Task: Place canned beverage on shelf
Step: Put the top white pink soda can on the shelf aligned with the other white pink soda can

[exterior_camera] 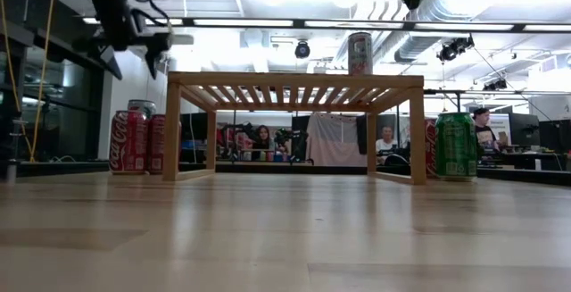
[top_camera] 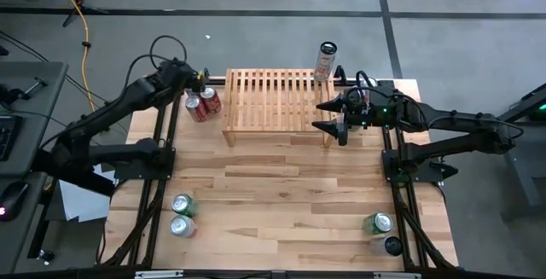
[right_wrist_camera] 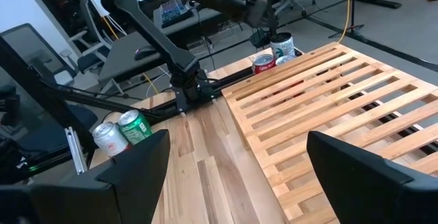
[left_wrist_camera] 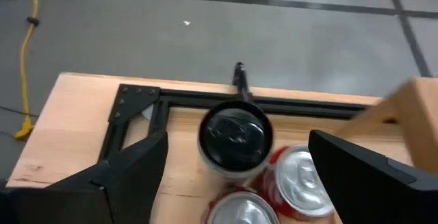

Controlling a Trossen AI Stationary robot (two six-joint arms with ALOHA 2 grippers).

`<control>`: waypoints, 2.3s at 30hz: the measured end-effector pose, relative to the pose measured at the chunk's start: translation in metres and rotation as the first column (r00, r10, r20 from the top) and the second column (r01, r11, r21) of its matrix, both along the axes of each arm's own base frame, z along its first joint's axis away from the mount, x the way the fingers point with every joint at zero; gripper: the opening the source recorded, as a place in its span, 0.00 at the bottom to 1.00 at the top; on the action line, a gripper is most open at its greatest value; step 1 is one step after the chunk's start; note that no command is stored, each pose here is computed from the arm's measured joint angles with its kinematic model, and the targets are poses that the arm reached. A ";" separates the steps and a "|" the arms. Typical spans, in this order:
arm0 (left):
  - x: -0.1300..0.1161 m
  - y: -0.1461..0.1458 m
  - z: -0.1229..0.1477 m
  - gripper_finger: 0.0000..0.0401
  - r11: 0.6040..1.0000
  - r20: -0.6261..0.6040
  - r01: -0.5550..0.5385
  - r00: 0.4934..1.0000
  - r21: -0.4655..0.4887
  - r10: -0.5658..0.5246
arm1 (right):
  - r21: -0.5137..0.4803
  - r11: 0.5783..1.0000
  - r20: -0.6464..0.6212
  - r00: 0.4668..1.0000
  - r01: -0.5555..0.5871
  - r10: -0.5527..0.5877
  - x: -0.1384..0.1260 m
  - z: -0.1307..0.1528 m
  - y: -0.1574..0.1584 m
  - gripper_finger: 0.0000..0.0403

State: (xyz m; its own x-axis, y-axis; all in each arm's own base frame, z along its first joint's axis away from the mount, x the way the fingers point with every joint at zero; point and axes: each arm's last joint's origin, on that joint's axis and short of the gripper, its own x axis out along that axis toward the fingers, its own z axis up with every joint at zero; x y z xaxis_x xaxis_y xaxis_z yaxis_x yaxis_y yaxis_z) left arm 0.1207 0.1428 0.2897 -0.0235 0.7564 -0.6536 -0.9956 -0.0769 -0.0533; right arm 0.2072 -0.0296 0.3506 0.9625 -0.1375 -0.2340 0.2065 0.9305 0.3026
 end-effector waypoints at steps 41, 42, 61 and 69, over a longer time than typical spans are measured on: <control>0.031 0.050 -0.065 0.78 0.957 -0.064 -0.259 0.965 -0.131 0.253 | 0.005 1.000 -0.044 0.999 0.000 0.000 -0.001 -0.004 0.000 0.82; 0.031 0.050 -0.065 0.75 0.957 -0.063 -0.259 0.965 -0.131 0.253 | 0.005 1.000 -0.043 0.999 0.000 0.000 -0.001 -0.004 0.000 0.82; 0.000 0.016 0.003 0.59 0.984 0.095 -0.166 0.983 0.063 0.159 | 0.006 1.000 -0.043 0.999 0.001 -0.001 -0.001 -0.004 0.000 0.82; 0.001 -0.006 0.081 0.59 0.969 0.199 0.036 0.976 0.246 -0.087 | 0.021 0.998 0.019 0.998 0.066 -0.067 0.000 0.001 -0.002 0.82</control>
State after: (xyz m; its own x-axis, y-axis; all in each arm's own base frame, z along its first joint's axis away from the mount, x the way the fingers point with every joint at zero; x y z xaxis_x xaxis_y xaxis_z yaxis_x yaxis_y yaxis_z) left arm 0.1214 0.1368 0.3705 0.1446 0.8869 -0.4388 -0.9631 0.0244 -0.2680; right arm 0.2077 -0.0314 0.3520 0.9559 -0.1966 -0.2182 0.2613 0.9086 0.3260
